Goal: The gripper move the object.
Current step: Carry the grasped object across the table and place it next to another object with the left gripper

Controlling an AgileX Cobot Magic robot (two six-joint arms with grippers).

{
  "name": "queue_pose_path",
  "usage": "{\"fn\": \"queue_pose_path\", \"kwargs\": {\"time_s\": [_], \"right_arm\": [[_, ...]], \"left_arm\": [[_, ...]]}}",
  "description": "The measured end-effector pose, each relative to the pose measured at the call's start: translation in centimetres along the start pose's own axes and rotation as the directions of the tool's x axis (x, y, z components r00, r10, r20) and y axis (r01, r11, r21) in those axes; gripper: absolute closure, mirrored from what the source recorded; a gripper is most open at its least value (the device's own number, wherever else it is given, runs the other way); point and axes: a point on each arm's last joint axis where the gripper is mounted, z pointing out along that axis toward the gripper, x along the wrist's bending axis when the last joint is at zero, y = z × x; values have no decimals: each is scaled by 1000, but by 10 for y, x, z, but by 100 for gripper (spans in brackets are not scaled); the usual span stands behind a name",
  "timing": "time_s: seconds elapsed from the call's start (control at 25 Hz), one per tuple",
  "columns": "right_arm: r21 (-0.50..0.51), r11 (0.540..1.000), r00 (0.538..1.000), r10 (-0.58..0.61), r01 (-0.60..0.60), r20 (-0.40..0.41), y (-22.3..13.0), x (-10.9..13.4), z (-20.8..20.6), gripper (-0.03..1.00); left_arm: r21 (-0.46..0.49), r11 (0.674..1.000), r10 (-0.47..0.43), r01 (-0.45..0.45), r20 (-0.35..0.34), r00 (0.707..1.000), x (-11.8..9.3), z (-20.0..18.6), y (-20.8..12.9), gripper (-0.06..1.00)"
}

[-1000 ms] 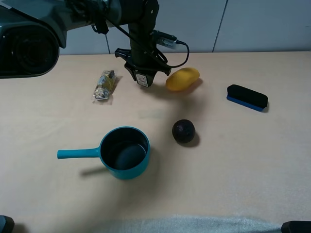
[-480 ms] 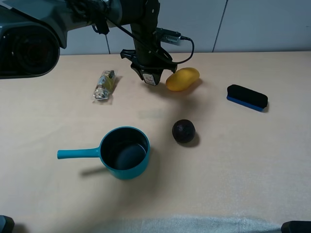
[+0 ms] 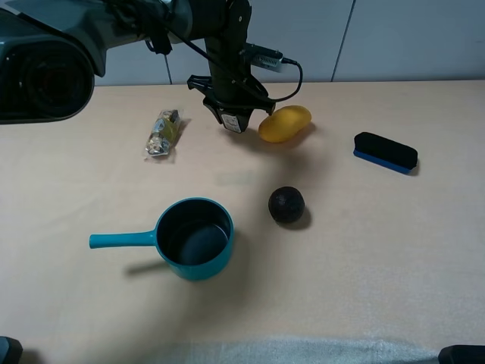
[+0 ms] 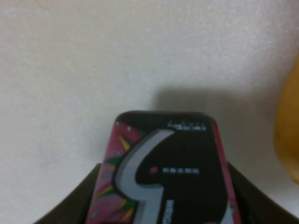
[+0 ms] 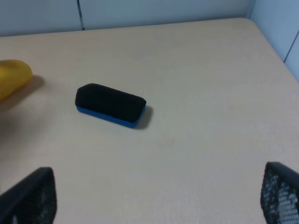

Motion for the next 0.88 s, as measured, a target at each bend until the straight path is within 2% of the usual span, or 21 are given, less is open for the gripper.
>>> {"fn": "queue_pose_path", "kwargs": {"time_s": [0.32, 0.68, 0.88], "right_arm": [[0, 1000, 1000, 0, 0, 0, 0, 0, 0, 31], [0, 1000, 1000, 0, 0, 0, 0, 0, 0, 31], [0, 1000, 1000, 0, 0, 0, 0, 0, 0, 31]], "left_arm": [[-1, 1000, 3, -3, -5, 1000, 0, 0, 0, 46], [4, 1000, 15, -15, -8, 1000, -5, 0, -1, 38], [11, 1000, 24, -24, -10, 1000, -8, 0, -3, 30]]}}
